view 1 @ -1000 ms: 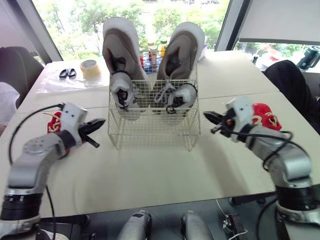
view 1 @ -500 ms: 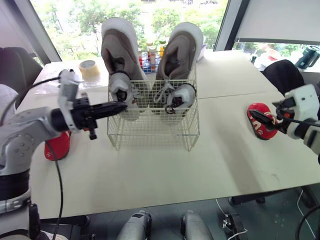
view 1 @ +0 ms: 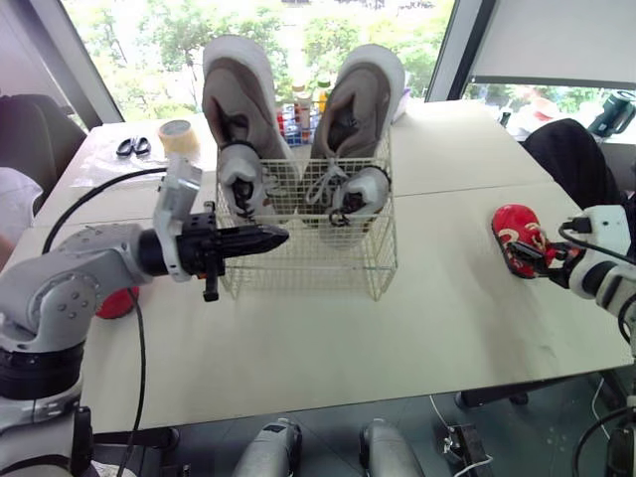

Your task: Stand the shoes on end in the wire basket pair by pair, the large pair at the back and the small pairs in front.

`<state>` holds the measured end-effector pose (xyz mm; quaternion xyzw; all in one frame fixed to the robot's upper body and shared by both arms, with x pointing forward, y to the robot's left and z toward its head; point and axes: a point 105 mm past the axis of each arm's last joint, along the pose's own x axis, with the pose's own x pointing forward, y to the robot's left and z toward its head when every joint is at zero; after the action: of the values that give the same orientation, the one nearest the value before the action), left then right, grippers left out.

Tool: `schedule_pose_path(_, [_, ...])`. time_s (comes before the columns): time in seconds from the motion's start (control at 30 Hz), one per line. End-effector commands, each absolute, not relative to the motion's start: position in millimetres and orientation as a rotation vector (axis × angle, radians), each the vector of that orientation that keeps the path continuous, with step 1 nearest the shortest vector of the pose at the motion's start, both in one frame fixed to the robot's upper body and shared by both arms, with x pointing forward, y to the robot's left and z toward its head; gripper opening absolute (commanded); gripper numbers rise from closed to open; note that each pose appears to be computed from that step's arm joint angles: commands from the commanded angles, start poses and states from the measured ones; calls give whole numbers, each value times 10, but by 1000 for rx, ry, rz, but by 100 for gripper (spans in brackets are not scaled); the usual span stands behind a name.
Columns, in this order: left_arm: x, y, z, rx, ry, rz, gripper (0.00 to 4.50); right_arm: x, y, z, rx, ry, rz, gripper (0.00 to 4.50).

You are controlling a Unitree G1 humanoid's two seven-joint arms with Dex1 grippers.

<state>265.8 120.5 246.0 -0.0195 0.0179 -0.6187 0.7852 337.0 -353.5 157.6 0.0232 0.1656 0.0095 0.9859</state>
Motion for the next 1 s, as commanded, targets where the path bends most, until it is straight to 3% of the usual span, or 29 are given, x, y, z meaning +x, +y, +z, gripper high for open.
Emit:
schedule_pose_path(0.03, [2640, 1200, 2511, 21, 3, -1325, 0, 3412, -3595, 1533, 30, 343, -11, 444])
schedule_pose_path(0.1, [2650, 1207, 2504, 32, 3, -1316, 0, 3426, -3607, 1491, 13, 354, -17, 444])
schedule_pose_path(0.43, [2693, 1198, 2469, 87, -1, -1303, 0, 3383, -3685, 1352, -164, 439, -44, 2])
schedule_pose_path(0.57, [2707, 1184, 2459, 92, -5, -1303, 0, 3362, -3669, 1484, -232, 377, -32, 2])
schedule_pose_path(0.7, [2713, 1175, 2453, 96, -6, -1303, 0, 3314, -3621, 1643, -247, 322, -31, 161])
schedule_pose_path(0.87, [2723, 1156, 2455, 93, -10, -1307, 0, 3238, -3598, 1860, -181, 281, -53, 414])
schedule_pose_path(0.9, [2725, 1152, 2451, 93, -10, -1309, 0, 3227, -3581, 1871, -165, 283, -48, 445])
schedule_pose_path(1.0, [2732, 1141, 2438, 97, -9, -1314, 0, 3209, -3555, 1872, -134, 290, -46, 445])
